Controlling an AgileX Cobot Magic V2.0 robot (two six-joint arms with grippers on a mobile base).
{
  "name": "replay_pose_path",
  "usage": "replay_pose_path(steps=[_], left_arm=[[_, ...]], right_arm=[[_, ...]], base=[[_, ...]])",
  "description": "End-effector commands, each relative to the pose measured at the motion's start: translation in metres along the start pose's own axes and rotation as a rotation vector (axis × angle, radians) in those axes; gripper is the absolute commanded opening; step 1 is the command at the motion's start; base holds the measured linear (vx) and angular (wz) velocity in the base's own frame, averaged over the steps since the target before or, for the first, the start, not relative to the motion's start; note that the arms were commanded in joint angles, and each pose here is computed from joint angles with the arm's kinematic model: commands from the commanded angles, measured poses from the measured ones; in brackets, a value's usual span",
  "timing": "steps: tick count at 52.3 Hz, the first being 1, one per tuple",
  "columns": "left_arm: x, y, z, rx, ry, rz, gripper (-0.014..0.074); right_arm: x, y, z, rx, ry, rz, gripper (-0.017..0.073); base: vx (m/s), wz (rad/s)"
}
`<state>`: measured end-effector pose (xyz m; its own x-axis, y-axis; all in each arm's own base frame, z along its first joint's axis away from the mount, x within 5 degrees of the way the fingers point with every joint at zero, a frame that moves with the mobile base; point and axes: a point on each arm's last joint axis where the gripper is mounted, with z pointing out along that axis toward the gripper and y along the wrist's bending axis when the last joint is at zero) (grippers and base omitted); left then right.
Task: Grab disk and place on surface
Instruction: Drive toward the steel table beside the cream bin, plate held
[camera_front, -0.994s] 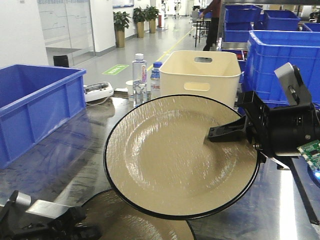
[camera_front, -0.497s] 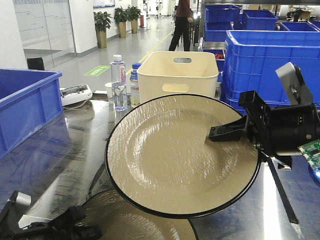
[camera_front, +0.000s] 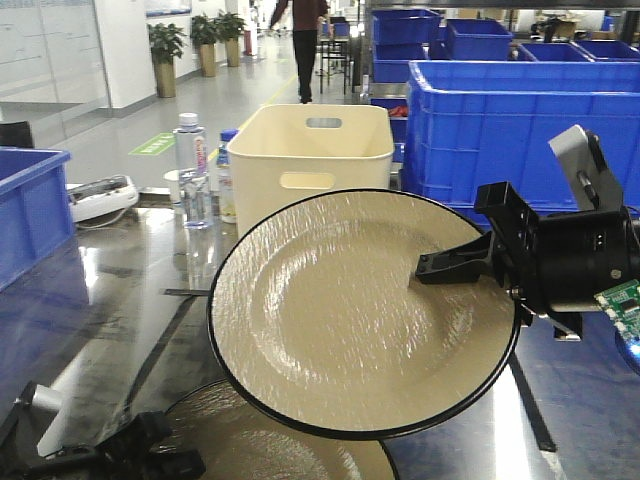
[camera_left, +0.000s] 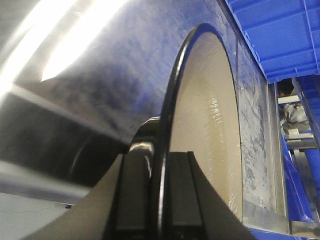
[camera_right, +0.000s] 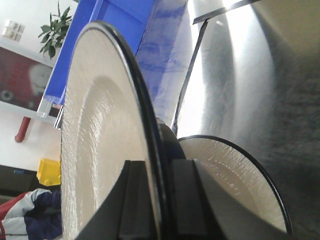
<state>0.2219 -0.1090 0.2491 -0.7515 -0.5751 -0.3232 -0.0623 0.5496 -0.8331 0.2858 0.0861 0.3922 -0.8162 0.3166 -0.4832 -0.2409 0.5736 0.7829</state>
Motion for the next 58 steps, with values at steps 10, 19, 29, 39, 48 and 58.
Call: replay_pose_path(steps=[10,19,29,39,48,58], left_arm=[[-0.0052,-0.0195,-0.0061,0.099,-0.02,-0.067,0.0001],[-0.0052,-0.0195,-0.0061,0.099,-0.02,-0.067,0.0001],[-0.0052,-0.0195,-0.0061,0.099,-0.02,-0.067,0.0001],[-0.0052,-0.0195,-0.0061,0.099,-0.02,-0.067,0.0001],[-0.0052,-0.0195,-0.0061,0.099,-0.02,-0.067,0.0001],[-0.0052,-0.0195,-0.0061,0.099,-0.02,-0.067,0.0001]], right_arm=[[-0.0092,0.027,-0.0163,-0.113,-0.109,0.013,-0.0008],[-0.0092,0.027,-0.0163,-0.113,-0.109,0.013,-0.0008],[-0.0092,0.027,-0.0163,-0.113,-0.109,0.013,-0.0008],[-0.0092,0.027,-0.0163,-0.113,-0.109,0.013,-0.0008],[-0.0092,0.027,-0.0163,-0.113,-0.109,0.013,-0.0008],[-0.0091,0.027,-0.0163,-0.113,-0.108,0.013,-0.0008]], base=[[0.12,-0.22],[0.15,-0.16],[0.16,-0.1],[0.15,-0.09],[0.12,-0.09],[0.09,-0.08]])
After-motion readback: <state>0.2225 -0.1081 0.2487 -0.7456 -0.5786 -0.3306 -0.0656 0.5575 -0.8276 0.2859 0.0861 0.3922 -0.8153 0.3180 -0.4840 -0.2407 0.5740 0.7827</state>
